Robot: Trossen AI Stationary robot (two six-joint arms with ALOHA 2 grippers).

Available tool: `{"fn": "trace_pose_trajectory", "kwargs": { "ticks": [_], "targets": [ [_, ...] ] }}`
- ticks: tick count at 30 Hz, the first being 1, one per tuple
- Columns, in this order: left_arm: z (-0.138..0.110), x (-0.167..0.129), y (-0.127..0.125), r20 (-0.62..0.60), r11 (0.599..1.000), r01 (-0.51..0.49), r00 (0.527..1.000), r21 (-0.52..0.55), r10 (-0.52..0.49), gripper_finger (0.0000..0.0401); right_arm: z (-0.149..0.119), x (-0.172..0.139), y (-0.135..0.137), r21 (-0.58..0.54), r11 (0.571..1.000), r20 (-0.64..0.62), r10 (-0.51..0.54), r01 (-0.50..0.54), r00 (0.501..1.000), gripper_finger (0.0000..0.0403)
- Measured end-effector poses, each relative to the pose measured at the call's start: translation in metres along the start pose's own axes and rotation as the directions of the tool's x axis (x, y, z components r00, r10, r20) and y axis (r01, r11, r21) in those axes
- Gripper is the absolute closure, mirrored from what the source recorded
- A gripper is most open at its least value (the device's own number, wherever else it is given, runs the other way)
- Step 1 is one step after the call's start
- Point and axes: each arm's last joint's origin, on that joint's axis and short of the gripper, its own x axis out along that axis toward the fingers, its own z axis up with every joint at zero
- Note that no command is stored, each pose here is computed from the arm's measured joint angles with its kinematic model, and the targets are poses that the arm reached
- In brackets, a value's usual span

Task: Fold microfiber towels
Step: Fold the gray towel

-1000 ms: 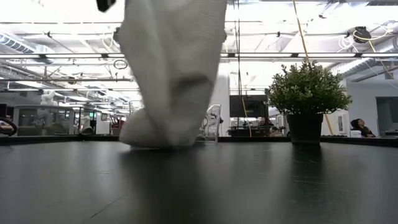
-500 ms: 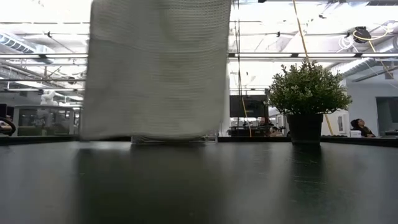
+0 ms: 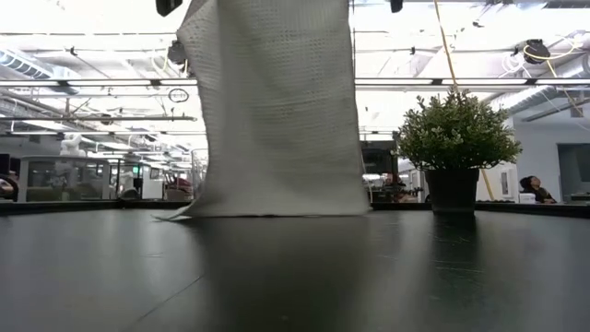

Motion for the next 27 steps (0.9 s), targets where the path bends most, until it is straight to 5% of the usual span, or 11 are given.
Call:
{"fn": "trace_pose_trajectory", "kwargs": {
  "ticks": [18,27],
  "targets": [
    [0.012,-0.017,0.014,0.023,0.994,0.106,0.994,-0.029,-0.105,0.0401,0.006,-0.017,-0.021,0.013,1.000,-0.016,0.023,-0.023,1.000,0.0403],
    [-0.015,0.016,-0.014,-0.244,0.972,0.178,0.946,-0.154,-0.212,0.0401,-0.020,-0.020,0.000,0.134,0.984,-0.275,0.153,-0.119,0.949,0.0403]
  ]
}}
